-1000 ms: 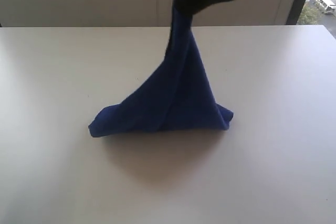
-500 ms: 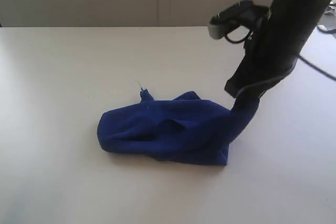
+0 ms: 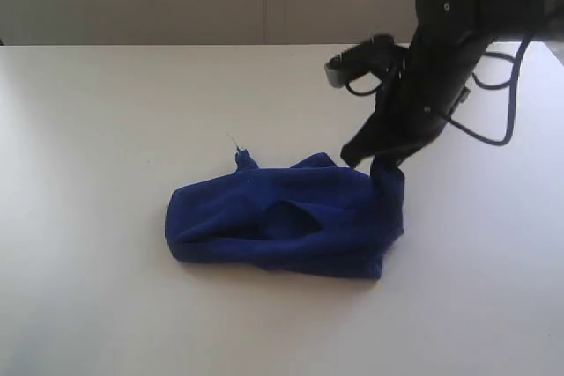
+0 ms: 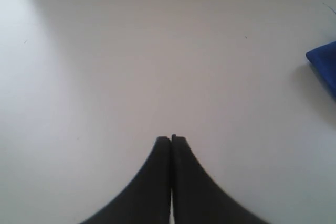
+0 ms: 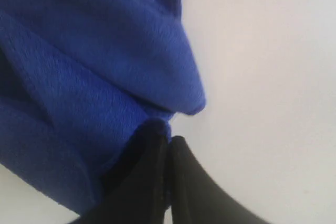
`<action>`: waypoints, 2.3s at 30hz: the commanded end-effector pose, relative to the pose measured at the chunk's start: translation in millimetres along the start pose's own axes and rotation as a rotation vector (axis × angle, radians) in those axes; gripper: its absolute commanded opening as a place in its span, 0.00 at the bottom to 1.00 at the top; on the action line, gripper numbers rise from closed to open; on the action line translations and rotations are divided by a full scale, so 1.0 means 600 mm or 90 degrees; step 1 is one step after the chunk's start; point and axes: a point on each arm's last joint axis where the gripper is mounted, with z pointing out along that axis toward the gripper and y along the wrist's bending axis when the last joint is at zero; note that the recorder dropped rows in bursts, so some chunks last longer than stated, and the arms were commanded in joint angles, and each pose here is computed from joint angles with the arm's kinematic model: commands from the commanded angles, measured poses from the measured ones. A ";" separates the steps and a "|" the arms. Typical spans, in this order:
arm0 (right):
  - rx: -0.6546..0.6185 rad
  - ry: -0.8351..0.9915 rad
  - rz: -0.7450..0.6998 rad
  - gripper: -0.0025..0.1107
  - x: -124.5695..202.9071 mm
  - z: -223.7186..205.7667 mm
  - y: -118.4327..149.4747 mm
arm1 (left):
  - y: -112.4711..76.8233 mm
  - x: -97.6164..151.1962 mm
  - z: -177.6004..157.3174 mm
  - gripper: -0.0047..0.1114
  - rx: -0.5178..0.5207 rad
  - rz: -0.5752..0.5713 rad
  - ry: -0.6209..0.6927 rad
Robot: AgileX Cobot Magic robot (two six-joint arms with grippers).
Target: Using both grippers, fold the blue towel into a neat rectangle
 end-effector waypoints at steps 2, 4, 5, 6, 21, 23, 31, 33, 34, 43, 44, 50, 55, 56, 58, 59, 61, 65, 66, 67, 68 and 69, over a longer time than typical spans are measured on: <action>0.037 -0.175 0.007 0.02 -0.052 -0.157 -0.014 | 0.000 0.002 0.000 0.04 -0.001 0.000 -0.001; -0.006 -0.272 -0.014 0.02 -0.066 -0.244 -0.001 | 0.000 0.002 0.000 0.04 -0.001 0.000 -0.001; -0.029 -0.302 -0.028 0.02 -0.070 -0.270 0.006 | 0.000 0.002 0.000 0.04 -0.001 0.000 -0.001; -0.073 -0.356 -0.060 0.02 -0.075 -0.314 0.020 | 0.000 0.002 0.000 0.04 -0.001 0.000 -0.001; -0.332 -0.617 -0.302 0.02 -0.083 -0.480 0.095 | 0.000 0.002 0.000 0.04 -0.001 0.000 -0.001; -0.298 -0.642 -0.320 0.02 -0.076 -0.505 0.093 | 0.000 0.002 0.000 0.04 -0.001 0.000 -0.001; 0.067 -0.446 -0.077 0.02 -0.055 -0.473 0.000 | 0.000 0.002 0.000 0.04 -0.001 0.000 -0.001; 0.067 -0.421 -0.074 0.02 -0.058 -0.454 -0.002 | 0.000 0.002 0.000 0.04 -0.001 0.000 -0.001; 0.062 -0.404 -0.073 0.02 -0.059 -0.440 -0.003 | 0.000 0.002 0.000 0.04 -0.001 0.000 -0.001; 0.144 -0.218 -0.008 0.02 -0.048 -0.320 -0.034 | 0.000 0.002 0.000 0.04 -0.001 0.000 -0.001; 0.142 -0.184 -0.001 0.02 -0.043 -0.294 -0.035 | 0.000 0.002 0.000 0.04 -0.001 0.000 -0.001; 0.118 -0.084 0.020 0.02 -0.020 -0.218 -0.030 | 0.000 0.002 0.000 0.04 -0.001 0.000 -0.001; 0.121 -0.044 0.038 0.02 -0.005 -0.157 -0.030 | 0.000 0.002 0.000 0.04 -0.001 0.000 -0.001; 0.123 -0.041 0.038 0.02 -0.002 -0.146 -0.030 | 0.000 0.002 0.000 0.04 -0.001 0.000 -0.001; 0.133 -0.042 0.050 0.02 0.004 -0.124 -0.031 | 0.000 0.002 0.000 0.04 -0.001 0.000 -0.001; 0.139 -0.043 0.057 0.02 0.006 -0.115 -0.032 | 0.000 0.002 0.000 0.04 -0.001 0.000 -0.001; 0.154 -0.044 0.075 0.02 0.011 -0.096 -0.034 | 0.000 0.002 0.000 0.04 -0.001 0.000 -0.001; 0.148 -0.034 0.075 0.06 0.022 -0.069 -0.032 | 0.000 0.002 0.000 0.04 -0.001 0.000 -0.001; 0.145 -0.030 0.073 0.07 0.025 -0.060 -0.031 | 0.000 0.002 0.000 0.04 -0.001 0.000 -0.001; 0.144 -0.027 0.069 0.09 0.026 -0.052 -0.030 | 0.000 0.002 0.000 0.04 -0.001 0.000 -0.001; 0.142 -0.023 0.068 0.11 0.028 -0.045 -0.030 | 0.000 0.002 0.000 0.04 -0.001 0.000 -0.001; 0.140 -0.019 0.066 0.13 0.029 -0.037 -0.029 | 0.000 0.002 0.000 0.04 -0.001 0.000 -0.001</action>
